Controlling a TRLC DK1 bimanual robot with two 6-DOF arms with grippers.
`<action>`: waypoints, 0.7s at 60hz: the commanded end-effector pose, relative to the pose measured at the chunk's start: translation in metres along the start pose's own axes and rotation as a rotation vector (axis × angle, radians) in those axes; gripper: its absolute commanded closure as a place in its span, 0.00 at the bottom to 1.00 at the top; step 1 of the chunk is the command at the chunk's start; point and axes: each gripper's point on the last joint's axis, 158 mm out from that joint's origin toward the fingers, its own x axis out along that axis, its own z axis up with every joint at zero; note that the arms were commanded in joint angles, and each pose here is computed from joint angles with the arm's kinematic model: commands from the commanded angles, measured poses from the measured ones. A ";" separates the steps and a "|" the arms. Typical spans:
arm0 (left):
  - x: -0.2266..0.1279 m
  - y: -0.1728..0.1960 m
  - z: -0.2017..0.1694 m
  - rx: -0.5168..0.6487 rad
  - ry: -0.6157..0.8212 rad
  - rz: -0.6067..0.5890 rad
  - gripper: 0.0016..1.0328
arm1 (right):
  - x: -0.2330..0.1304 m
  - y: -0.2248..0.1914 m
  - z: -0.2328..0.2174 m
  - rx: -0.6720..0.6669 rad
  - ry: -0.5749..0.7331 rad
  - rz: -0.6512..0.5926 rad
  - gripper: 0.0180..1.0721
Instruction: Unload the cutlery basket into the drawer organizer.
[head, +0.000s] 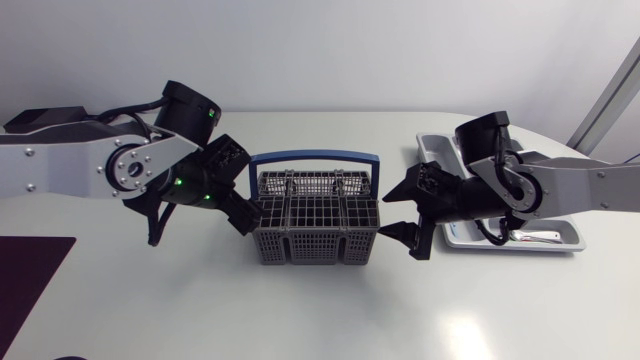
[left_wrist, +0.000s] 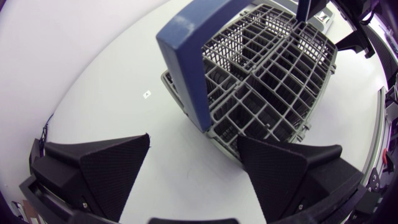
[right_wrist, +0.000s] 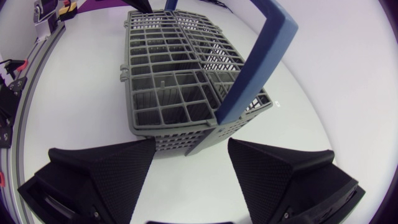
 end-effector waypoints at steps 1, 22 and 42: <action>0.010 -0.013 0.001 0.021 0.013 -0.034 0.05 | 0.008 -0.001 0.000 0.022 -0.003 0.006 0.20; -0.002 0.001 -0.005 -0.006 -0.003 -0.006 0.04 | 0.004 0.001 -0.002 0.025 0.001 -0.010 0.18; -0.015 0.004 -0.007 -0.019 -0.027 0.009 0.04 | -0.009 0.006 -0.004 0.016 0.007 -0.042 0.14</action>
